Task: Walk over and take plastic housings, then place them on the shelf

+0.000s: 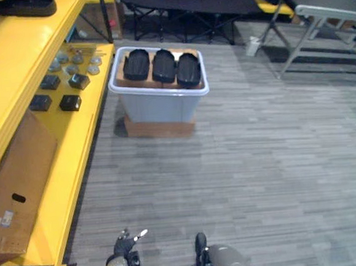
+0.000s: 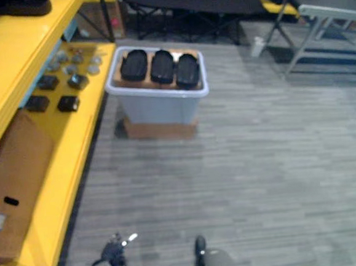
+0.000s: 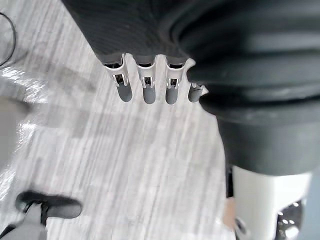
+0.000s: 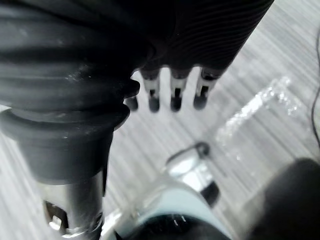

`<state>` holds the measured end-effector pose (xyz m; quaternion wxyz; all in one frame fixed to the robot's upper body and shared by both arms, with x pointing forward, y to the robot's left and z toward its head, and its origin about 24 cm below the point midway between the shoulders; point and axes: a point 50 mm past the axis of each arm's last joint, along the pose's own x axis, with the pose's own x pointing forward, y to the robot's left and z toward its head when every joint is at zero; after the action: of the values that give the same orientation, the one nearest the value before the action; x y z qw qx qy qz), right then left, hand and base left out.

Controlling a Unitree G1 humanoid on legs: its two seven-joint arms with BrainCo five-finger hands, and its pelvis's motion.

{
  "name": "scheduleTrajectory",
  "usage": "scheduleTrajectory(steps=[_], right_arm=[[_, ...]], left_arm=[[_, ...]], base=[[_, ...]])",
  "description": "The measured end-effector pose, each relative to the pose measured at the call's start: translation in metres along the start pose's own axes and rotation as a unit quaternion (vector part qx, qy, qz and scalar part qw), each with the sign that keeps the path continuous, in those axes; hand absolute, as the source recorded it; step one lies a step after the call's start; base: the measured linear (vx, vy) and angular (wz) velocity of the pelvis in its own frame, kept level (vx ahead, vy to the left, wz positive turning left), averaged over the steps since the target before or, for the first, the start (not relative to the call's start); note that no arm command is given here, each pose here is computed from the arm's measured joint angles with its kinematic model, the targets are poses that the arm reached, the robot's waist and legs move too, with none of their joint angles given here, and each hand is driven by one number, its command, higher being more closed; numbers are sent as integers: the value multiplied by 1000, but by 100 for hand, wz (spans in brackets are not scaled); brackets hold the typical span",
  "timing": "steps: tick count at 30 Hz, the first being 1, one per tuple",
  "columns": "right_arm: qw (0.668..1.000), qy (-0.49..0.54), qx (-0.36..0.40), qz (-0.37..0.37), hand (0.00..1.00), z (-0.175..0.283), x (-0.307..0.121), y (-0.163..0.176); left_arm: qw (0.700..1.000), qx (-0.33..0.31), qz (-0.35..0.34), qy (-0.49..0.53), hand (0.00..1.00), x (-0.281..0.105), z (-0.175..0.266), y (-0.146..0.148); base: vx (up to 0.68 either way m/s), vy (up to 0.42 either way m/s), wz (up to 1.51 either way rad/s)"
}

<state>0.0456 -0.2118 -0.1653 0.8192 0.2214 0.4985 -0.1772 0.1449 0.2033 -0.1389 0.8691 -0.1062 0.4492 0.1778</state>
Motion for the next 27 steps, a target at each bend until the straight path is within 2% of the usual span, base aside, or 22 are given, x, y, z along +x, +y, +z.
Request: scheduleTrajectory(steps=[3, 7, 9, 11, 15, 18, 21, 24, 27], right_arm=[[997, -69, -25, 20, 0, 41, 9, 14], [982, -183, -42, 31, 0, 107, 10, 30], [982, -178, -52, 40, 0, 106, 12, 42], [983, -166, -60, 48, 0, 99, 14, 52], [993, -106, -38, 35, 0, 73, 17, 45], [998, -50, -36, 22, 0, 44, 16, 32], [998, -46, -38, 22, 0, 44, 16, 31], [999, -42, -17, 19, 0, 40, 15, 29], [999, -41, 0, 10, 0, 35, 11, 16]], left_arm=[[999, -30, 14, 23, 0, -5, -16, 13], [998, -14, 25, 49, 0, -17, -45, 28], [994, 0, 53, 101, 0, -34, -84, 49], [993, 9, 48, 107, 0, -39, -91, 53], [997, 35, 44, 57, 0, -27, -59, 57], [999, 22, 23, -19, 0, -17, -24, 41], [995, 40, -16, -88, 0, -8, 15, 9], [993, 39, -27, -105, 0, -3, 33, -8], [997, 6, -33, -75, 0, 0, 28, -26]], base=[[393, -99, -1], [377, 69, -25], [478, 188, -69], [395, 110, -35], [493, 95, -14], [391, -50, 8], [305, -140, -7], [237, -175, -21], [228, -182, -7]])
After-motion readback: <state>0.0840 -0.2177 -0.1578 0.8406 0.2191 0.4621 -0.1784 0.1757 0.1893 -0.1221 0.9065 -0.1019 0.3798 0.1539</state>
